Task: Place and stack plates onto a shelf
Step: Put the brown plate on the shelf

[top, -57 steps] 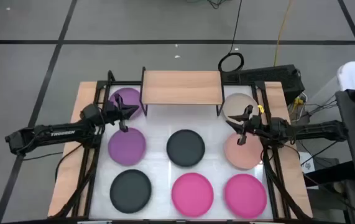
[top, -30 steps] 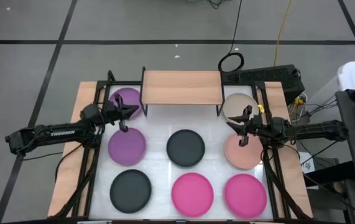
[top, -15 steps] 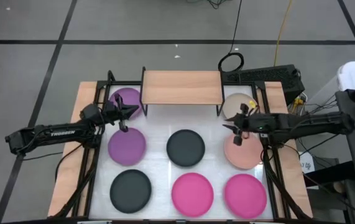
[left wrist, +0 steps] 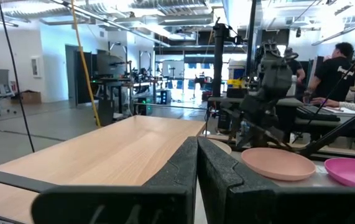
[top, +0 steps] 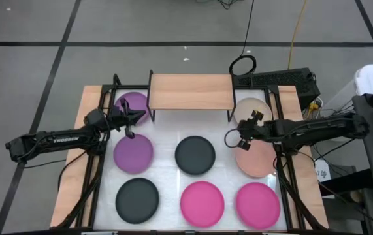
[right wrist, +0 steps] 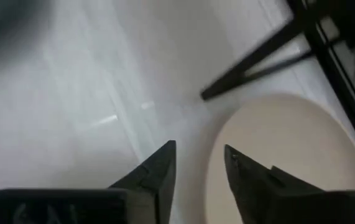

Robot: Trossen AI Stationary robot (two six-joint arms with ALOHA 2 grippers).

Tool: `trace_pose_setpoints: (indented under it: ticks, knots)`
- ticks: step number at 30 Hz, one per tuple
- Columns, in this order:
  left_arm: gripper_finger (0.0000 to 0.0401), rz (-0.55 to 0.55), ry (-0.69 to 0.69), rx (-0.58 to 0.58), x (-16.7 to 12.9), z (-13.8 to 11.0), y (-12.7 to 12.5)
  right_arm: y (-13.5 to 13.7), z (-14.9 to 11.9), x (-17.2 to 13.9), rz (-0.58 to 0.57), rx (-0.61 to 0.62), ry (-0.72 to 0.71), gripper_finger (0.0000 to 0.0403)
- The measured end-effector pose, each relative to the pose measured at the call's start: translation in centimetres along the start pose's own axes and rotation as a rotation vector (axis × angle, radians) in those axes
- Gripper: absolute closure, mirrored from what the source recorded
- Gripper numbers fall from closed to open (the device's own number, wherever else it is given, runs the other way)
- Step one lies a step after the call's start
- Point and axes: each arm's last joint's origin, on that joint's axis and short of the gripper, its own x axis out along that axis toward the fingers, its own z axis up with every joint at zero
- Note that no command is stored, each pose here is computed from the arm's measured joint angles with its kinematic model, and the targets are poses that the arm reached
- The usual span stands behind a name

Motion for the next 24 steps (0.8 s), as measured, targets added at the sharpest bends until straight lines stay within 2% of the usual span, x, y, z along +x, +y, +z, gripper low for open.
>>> trace_pose_setpoints:
  ticks: [6, 11, 19, 24]
  knots:
    - [0.0387, 0.000, 0.000, 0.000, 0.0, 0.0, 0.0, -1.1, -0.1, 1.9, -0.043, 0.076, 0.117, 0.0219]
    - [0.0387, 0.000, 0.000, 0.000, 0.0, 0.0, 0.0, -1.8, -0.2, 3.5, -0.045, 0.122, 0.205, 0.0196]
    - [0.0387, 0.000, 0.001, 0.000, 0.0, 0.0, 0.0, -2.1, -0.8, 5.3, -0.081, 0.165, 0.297, 0.0208]
    - [0.0387, 0.000, 0.001, 0.000, 0.0, 0.0, 0.0, -2.2, -1.4, 6.1, -0.073, 0.185, 0.339, 0.0250]
